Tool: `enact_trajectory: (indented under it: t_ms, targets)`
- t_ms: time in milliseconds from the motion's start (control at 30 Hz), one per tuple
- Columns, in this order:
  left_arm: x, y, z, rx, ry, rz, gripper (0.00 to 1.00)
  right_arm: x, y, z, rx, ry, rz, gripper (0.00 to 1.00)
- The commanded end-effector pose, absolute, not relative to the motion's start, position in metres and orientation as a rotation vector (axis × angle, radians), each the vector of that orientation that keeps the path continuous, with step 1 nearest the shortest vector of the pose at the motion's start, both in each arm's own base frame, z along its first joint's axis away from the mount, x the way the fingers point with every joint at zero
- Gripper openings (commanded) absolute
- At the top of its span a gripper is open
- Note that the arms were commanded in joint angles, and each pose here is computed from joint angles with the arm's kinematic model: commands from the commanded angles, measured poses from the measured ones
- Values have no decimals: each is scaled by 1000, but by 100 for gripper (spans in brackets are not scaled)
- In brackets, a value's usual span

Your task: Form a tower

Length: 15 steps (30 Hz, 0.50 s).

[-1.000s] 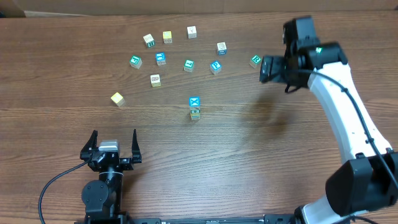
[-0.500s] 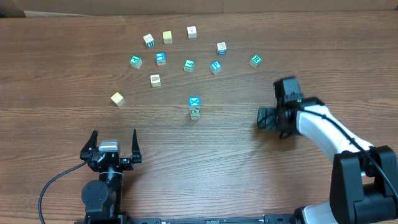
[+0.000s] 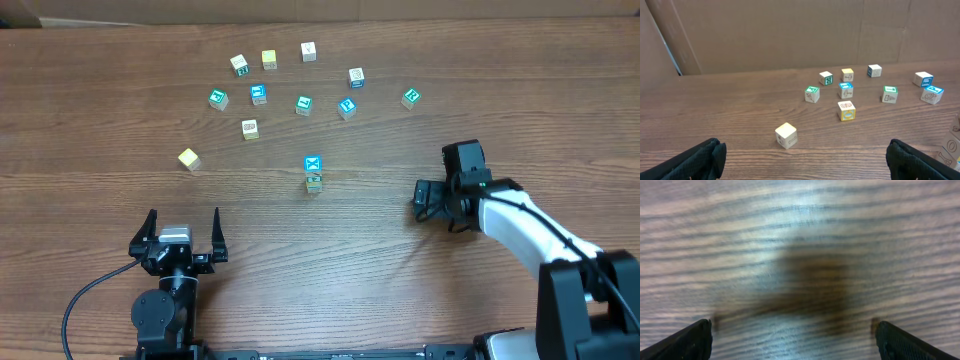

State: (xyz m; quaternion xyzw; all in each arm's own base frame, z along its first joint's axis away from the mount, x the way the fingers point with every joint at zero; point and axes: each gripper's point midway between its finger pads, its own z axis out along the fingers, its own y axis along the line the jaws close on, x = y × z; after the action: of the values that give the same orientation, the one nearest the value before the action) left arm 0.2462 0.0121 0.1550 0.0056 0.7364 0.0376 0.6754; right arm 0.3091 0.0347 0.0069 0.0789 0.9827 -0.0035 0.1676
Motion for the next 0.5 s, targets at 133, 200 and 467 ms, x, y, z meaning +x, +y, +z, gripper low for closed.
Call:
enact_trajectory:
  t_ms: [133,200,467]
  targets:
    - [246,12,156,34,1649,106,99,277,34,3,208,2708,47,100]
    - [246,12,156,34,1649,106,100,263,29,-2,211,2712,28,100]
    - [246,12,156,34,1649,106,100,262,22,6,217,2577,15,100]
